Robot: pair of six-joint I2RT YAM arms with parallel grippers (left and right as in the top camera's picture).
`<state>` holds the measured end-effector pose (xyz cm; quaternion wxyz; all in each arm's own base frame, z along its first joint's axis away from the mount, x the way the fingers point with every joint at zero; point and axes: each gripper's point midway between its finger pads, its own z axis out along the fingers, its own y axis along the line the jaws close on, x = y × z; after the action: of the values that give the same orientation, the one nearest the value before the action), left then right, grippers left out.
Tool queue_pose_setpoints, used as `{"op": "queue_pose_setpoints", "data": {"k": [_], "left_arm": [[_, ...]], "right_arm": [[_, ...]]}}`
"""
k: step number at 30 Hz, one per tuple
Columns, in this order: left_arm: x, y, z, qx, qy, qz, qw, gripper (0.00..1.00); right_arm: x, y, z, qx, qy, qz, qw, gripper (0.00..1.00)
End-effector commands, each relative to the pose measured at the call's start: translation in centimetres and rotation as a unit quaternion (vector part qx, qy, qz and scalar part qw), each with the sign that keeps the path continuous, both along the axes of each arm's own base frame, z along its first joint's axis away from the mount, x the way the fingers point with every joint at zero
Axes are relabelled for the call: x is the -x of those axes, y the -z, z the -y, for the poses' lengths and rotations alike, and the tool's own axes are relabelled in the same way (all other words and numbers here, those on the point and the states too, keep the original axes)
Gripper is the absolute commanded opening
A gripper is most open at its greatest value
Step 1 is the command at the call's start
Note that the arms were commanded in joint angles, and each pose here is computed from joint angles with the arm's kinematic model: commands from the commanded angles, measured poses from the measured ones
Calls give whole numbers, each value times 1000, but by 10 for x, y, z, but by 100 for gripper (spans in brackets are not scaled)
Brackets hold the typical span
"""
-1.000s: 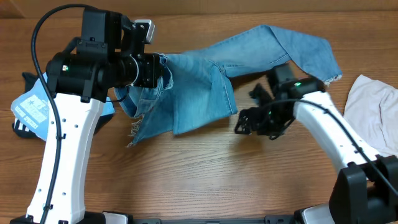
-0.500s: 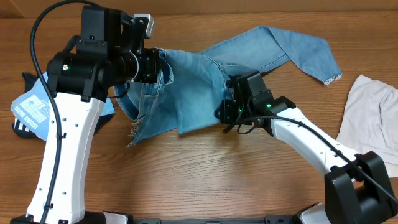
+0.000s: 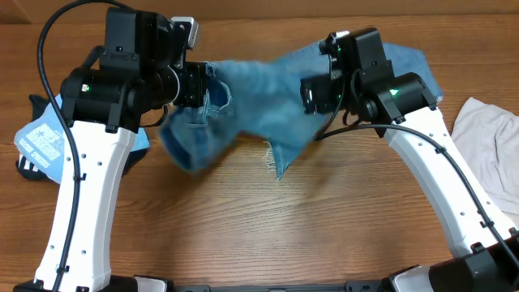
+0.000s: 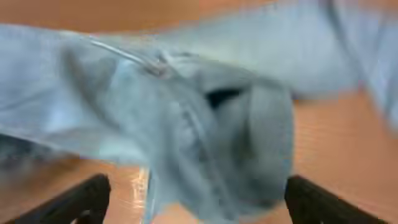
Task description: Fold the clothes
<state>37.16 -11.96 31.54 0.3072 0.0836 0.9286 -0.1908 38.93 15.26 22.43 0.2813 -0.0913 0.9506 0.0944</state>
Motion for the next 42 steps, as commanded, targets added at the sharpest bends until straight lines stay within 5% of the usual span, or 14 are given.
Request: {"op": "queue_pose_setpoints", "data": {"k": [1, 4, 7, 9, 12, 15, 18, 26, 32, 38, 42], "left_arm": [[-2, -17, -1, 2, -2, 27, 1000, 4], [-3, -18, -1, 3, -2, 29, 1000, 4], [-3, -18, -1, 2, -1, 30, 1000, 4], [-3, -18, -1, 2, -1, 31, 1000, 4], [-4, -19, -1, 2, -1, 33, 999, 4], [-6, -21, 0, 3, -1, 39, 999, 4], [-14, -30, 1, 8, -1, 65, 998, 4], [-33, -59, 7, 34, -5, 129, 991, 4], [-34, -114, 8, 56, -9, 197, 979, 4], [-30, -120, 10, 62, -4, 197, 978, 4], [-27, -116, 11, 62, -2, 188, 980, 4]], "right_arm": [[22, 43, 13, -79, 132, -148, 977, 91], [50, 108, 4, -128, 146, -278, 941, 86], [68, 146, 3, -128, 156, -320, 926, 68], [81, 153, -2, -142, 150, -345, 916, 68], [85, 154, -7, -143, 123, -346, 919, 73], [93, 113, -37, -227, -55, -305, 923, 63], [119, 88, -49, -223, -94, -301, 922, 64], [100, 154, -91, -95, 64, -218, 969, 66], [74, 201, -102, -97, 113, -213, 966, 63], [74, 239, -96, -63, 127, -229, 963, 63], [78, 246, -93, -57, 141, -243, 958, 9]]}}
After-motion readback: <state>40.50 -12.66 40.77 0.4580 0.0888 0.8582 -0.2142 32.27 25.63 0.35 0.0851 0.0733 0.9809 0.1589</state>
